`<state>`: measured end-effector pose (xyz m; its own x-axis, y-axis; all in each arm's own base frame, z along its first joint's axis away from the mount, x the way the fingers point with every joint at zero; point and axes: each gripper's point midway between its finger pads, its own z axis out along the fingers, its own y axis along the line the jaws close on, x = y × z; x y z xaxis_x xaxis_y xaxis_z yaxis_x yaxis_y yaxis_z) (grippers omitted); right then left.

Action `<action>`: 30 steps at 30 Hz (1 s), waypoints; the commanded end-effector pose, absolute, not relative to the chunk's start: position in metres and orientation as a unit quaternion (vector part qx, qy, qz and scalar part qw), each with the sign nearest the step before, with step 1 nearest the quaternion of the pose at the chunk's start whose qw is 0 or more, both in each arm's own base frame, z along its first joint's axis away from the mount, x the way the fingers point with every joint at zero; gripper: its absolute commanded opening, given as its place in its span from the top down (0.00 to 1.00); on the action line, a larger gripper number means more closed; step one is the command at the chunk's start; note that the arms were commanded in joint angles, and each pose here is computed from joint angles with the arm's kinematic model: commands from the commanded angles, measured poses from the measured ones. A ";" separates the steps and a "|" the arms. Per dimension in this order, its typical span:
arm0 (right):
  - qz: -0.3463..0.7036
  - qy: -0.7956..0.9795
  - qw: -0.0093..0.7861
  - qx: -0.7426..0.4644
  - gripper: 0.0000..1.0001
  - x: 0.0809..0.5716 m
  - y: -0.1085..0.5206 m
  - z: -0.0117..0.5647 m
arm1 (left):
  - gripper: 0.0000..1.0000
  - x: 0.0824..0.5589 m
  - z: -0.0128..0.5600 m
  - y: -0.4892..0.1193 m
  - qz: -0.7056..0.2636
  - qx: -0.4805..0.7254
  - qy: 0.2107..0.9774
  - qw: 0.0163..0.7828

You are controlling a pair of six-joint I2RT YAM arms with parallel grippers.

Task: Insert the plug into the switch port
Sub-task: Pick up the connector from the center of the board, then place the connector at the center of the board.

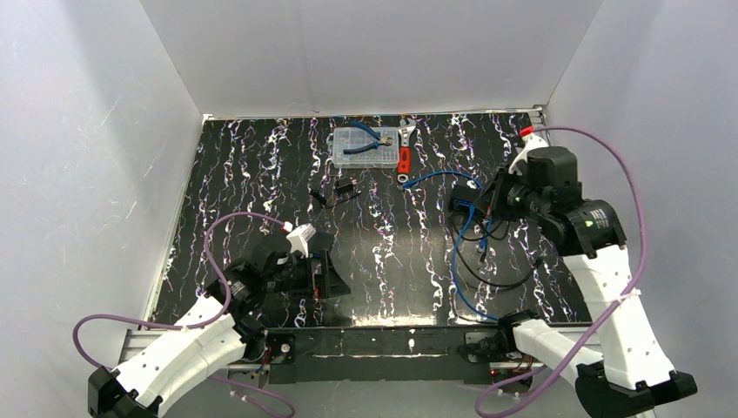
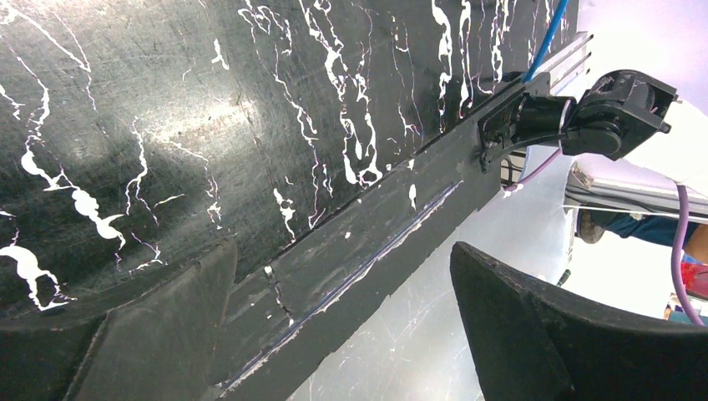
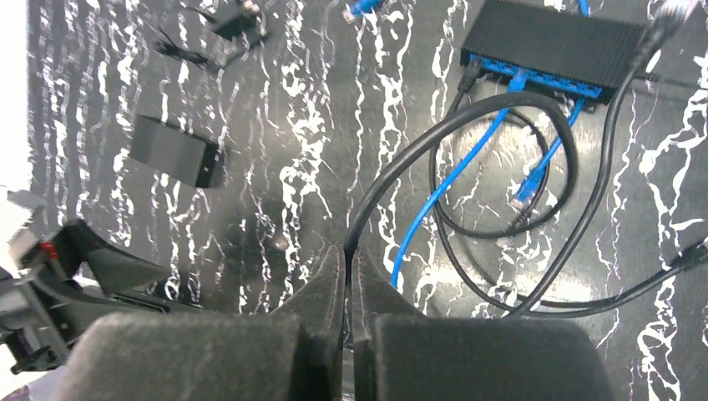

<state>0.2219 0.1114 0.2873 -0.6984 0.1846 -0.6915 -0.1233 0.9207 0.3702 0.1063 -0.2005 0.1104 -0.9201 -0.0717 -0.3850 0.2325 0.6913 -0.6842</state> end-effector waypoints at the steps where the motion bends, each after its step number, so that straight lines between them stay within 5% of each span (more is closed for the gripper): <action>1: 0.214 0.877 0.430 0.009 0.99 0.220 0.111 0.332 | 0.00 0.099 0.113 -0.204 -0.400 0.061 0.897 0.178; 23: 0.358 0.739 0.567 -0.061 0.99 0.223 0.152 0.516 | 0.00 0.097 0.126 -0.207 -0.411 0.070 0.892 0.176; 30: 0.415 0.747 0.512 -0.088 0.99 0.239 0.187 0.493 | 0.00 0.101 0.143 -0.202 -0.407 0.067 0.888 0.204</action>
